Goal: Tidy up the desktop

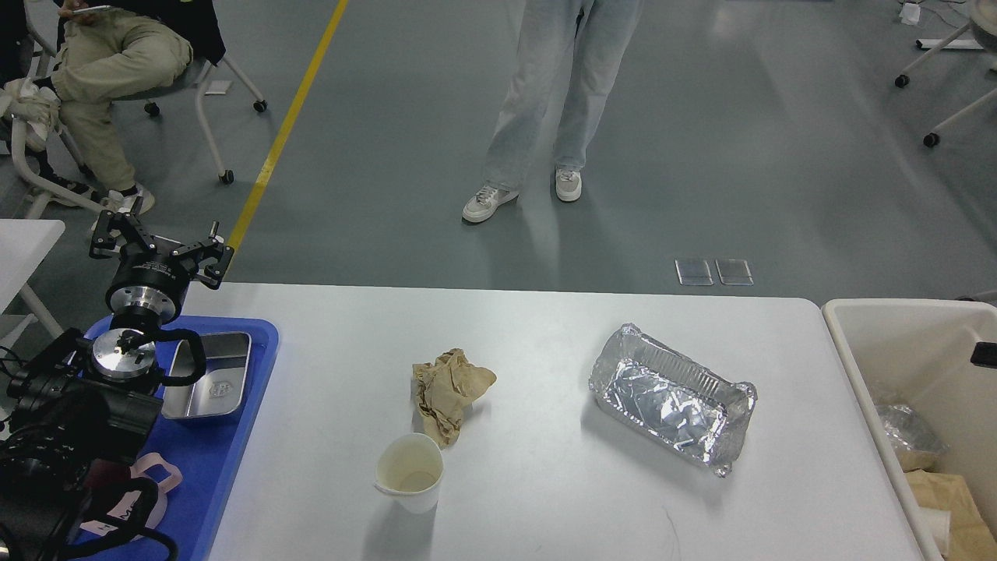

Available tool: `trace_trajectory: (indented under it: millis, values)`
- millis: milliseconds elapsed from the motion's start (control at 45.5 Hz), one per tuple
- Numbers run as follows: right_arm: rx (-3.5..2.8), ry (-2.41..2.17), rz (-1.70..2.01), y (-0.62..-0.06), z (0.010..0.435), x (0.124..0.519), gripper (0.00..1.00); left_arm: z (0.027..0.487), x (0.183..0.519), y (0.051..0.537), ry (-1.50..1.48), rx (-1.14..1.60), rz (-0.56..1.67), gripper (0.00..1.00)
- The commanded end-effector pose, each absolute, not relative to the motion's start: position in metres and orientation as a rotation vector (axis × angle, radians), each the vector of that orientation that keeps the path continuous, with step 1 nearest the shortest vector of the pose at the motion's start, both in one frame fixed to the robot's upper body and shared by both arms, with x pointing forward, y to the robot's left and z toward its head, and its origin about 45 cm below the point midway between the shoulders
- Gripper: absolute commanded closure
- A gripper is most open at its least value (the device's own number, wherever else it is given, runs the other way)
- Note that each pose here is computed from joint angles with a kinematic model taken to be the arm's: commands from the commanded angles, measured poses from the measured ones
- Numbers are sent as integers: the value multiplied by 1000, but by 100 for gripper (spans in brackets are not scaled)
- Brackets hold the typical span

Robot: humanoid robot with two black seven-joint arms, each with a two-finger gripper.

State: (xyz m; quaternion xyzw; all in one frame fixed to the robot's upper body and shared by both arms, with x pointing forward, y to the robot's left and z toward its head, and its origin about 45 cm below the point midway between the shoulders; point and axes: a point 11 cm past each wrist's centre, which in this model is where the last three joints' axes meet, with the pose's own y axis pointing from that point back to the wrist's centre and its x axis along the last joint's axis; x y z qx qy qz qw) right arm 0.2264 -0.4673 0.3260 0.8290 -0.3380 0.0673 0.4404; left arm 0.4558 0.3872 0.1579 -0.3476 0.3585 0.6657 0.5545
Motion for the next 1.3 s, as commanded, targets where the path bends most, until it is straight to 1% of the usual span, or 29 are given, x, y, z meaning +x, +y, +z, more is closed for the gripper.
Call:
trace_trajectory:
  millis: [0, 242, 373, 505, 527, 549, 769, 857, 1120, 1274]
  values:
    - [2028, -792, 174, -461, 313, 241, 0, 156, 455, 385, 847, -807, 1571, 3]
    - [1951, -683, 147, -450, 270, 266, 0, 156, 455, 385, 846, -807, 1571, 3]
    - [1943, -590, 135, -432, 243, 275, 0, 157, 455, 387, 844, -807, 1575, 3]
    - [1882, -576, 124, -438, 225, 282, 0, 156, 455, 387, 845, -806, 1576, 3]
    - [1871, -534, 117, -427, 204, 286, 0, 156, 455, 386, 847, -806, 1575, 3]
    - [1872, -526, 113, -423, 198, 287, 0, 155, 455, 387, 847, -805, 1576, 3]
    - [1865, -490, 104, -388, 151, 308, 0, 157, 455, 389, 837, -785, 1579, 3]
    - [1885, -478, 79, -369, 131, 307, 0, 158, 454, 392, 830, -785, 1581, 3]
    - [1905, -453, 47, -341, 106, 314, 0, 158, 453, 396, 825, -783, 1588, 3]
    - [1883, -441, 41, -335, 89, 316, 0, 157, 452, 397, 824, -782, 1590, 3]
